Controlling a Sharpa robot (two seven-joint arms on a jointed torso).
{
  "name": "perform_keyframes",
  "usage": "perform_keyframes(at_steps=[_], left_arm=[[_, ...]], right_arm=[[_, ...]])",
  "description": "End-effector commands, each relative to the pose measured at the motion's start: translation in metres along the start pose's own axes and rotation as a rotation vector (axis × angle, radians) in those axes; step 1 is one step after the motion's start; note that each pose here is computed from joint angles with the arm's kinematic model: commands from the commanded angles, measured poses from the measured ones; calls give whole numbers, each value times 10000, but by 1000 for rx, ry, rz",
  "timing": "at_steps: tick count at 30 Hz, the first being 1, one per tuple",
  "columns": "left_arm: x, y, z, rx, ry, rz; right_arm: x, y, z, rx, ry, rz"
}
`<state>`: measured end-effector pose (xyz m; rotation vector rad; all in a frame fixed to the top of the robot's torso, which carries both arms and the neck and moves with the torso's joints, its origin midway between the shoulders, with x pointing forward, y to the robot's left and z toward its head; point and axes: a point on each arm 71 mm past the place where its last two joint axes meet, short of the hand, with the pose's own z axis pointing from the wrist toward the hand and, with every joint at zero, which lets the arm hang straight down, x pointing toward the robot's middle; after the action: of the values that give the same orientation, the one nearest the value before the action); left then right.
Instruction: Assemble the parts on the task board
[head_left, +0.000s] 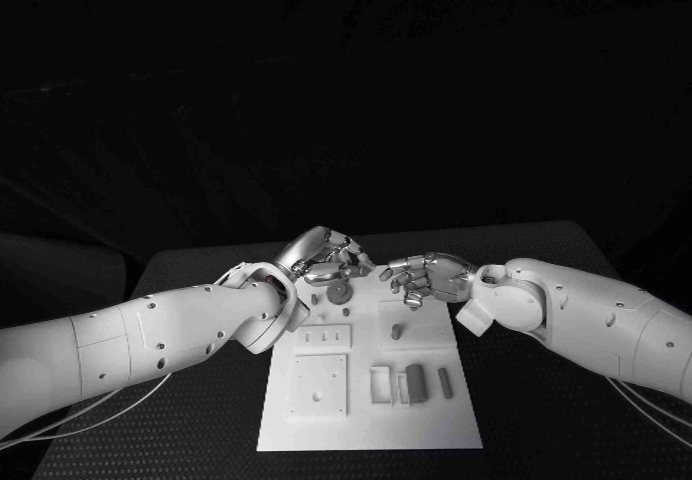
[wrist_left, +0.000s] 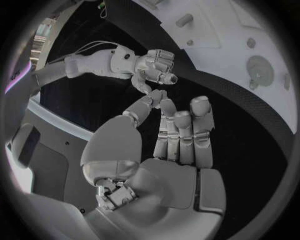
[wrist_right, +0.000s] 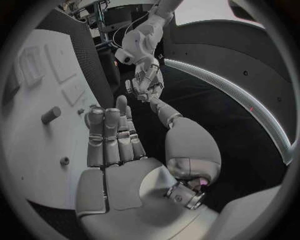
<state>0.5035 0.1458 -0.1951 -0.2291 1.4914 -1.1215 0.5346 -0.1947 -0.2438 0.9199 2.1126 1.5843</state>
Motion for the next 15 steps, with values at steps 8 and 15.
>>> perform_keyframes(at_steps=[8,15], left_arm=[[-54,301,-61,-324,57,-210],[-78,469,-150,-471,124,-237]], right_arm=[[-239,-24,-137,-7,-136,-77],[-368,159,-258,-41,-201,-152]])
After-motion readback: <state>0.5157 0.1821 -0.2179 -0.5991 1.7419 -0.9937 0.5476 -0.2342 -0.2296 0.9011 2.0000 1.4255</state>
